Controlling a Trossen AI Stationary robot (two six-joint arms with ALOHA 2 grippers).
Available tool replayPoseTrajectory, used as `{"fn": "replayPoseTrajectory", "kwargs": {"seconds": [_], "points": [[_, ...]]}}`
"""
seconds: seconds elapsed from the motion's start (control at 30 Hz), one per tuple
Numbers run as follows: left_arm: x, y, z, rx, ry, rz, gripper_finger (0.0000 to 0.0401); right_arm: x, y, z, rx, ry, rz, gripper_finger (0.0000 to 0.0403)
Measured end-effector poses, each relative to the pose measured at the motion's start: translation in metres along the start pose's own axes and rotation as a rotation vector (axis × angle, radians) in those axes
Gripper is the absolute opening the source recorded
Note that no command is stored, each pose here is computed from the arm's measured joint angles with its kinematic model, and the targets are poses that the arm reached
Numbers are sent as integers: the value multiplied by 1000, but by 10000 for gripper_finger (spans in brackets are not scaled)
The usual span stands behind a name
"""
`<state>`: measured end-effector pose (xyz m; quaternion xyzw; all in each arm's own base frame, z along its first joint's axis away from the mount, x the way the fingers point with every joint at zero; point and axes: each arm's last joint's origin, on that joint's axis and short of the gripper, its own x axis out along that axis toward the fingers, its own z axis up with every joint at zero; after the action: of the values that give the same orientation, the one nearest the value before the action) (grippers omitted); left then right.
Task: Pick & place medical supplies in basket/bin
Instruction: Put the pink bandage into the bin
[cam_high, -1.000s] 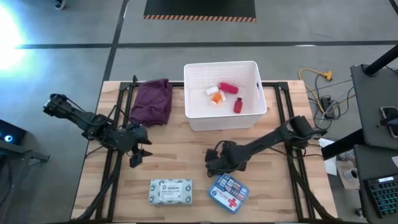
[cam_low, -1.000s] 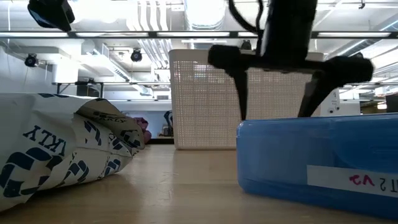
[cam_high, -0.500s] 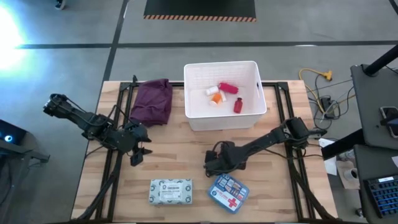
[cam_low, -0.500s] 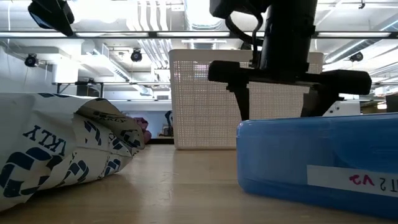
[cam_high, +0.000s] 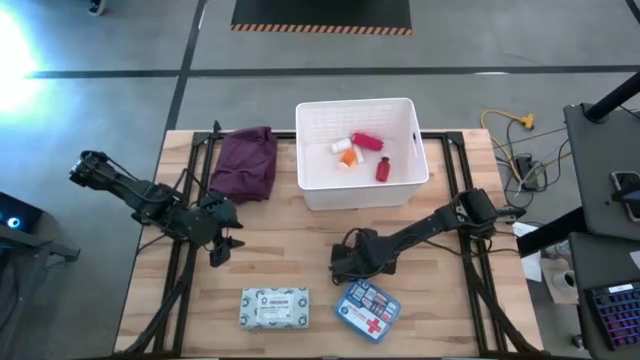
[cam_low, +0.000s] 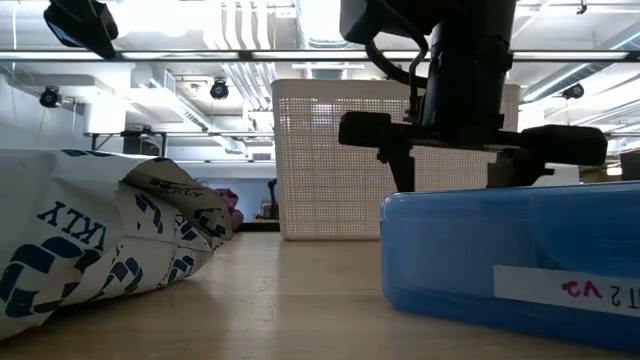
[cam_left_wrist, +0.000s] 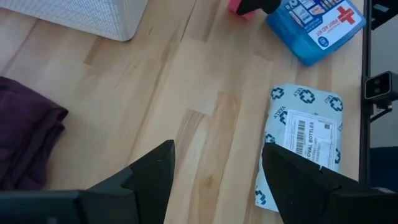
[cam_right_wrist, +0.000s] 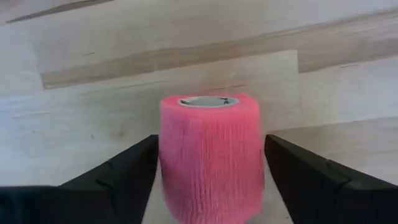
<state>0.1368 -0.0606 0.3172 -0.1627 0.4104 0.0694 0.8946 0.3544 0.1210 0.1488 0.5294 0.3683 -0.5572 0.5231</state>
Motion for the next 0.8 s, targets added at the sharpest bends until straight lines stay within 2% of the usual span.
{"fn": "replayPoseTrajectory", "kwargs": {"seconds": [0.27, 0.37, 0.43, 0.57, 0.63, 0.73, 0.8], "points": [[2, 1, -2, 7, 6, 8, 221, -4, -2, 2, -107, -7, 4, 171], [2, 1, -1, 7, -14, 29, 221, -29, 2, 8, -124, -34, 88, 146], [2, 2, -1, 7, -30, 48, 221, -60, 2, 14, -128, -94, 199, 139], [2, 2, 0, 8, -48, 70, 221, -144, -2, 30, -226, -405, 553, 140], [2, 3, 0, 11, -61, 85, 221, -189, -8, 44, -281, -604, 666, 145], [2, 4, 1, 16, -92, 119, 221, -234, -18, 76, -348, -859, 668, 155], [2, 4, 2, 31, -99, 130, 221, -249, -20, 104, -357, -914, 621, 170]]}}
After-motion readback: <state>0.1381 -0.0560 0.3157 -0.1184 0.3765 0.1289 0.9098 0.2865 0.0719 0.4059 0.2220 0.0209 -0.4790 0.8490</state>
